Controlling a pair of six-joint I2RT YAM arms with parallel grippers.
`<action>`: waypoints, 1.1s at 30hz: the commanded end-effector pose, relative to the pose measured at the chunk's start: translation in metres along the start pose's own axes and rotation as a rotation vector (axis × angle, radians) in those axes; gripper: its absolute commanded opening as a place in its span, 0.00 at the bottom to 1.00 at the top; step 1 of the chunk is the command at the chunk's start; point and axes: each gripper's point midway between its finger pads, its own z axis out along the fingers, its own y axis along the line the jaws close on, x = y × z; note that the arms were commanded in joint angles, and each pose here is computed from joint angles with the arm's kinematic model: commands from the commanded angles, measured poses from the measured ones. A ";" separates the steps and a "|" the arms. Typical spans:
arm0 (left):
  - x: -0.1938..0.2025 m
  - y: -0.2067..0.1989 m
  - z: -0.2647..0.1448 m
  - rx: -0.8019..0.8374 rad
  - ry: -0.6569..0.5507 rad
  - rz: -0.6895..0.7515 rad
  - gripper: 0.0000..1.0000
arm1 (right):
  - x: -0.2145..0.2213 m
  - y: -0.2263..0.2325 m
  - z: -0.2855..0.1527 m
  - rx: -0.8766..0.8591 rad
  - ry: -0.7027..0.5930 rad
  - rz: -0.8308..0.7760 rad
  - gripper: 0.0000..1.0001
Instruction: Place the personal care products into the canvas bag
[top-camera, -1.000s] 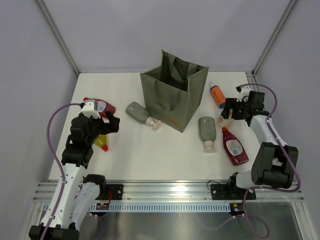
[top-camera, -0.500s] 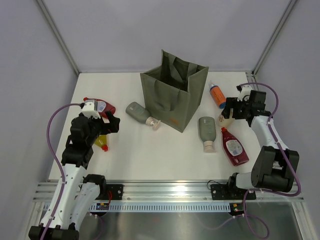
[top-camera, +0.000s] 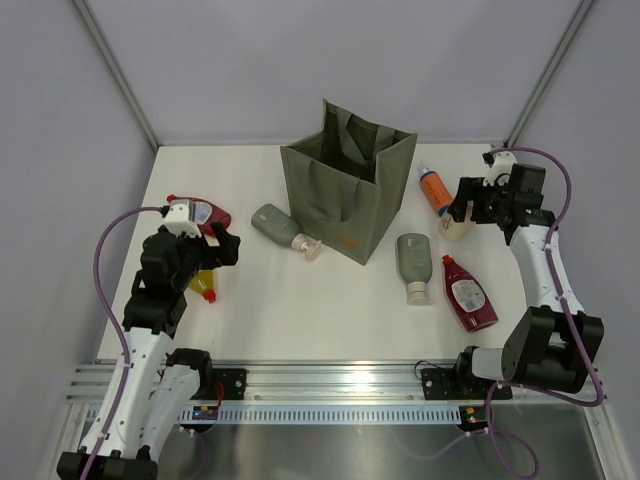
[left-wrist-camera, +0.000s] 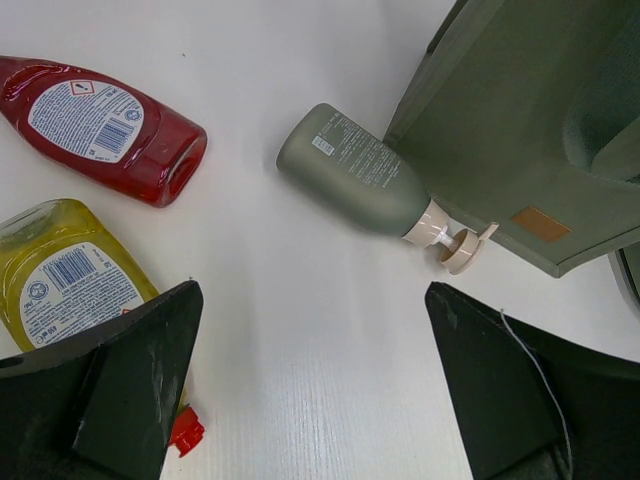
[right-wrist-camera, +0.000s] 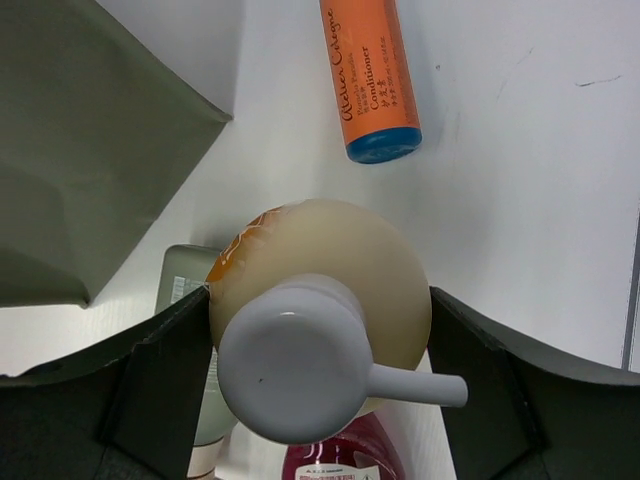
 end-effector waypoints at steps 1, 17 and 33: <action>-0.014 -0.002 0.000 0.006 -0.060 0.021 0.99 | -0.108 0.028 -0.055 -0.071 -0.311 -0.080 0.00; -0.009 0.001 0.005 -0.006 -0.034 0.022 0.99 | -0.288 0.153 -0.152 -0.381 -0.602 -0.152 0.00; -0.008 0.000 0.006 0.000 -0.023 0.032 0.99 | -0.253 0.269 0.003 -0.544 -0.414 -0.217 0.00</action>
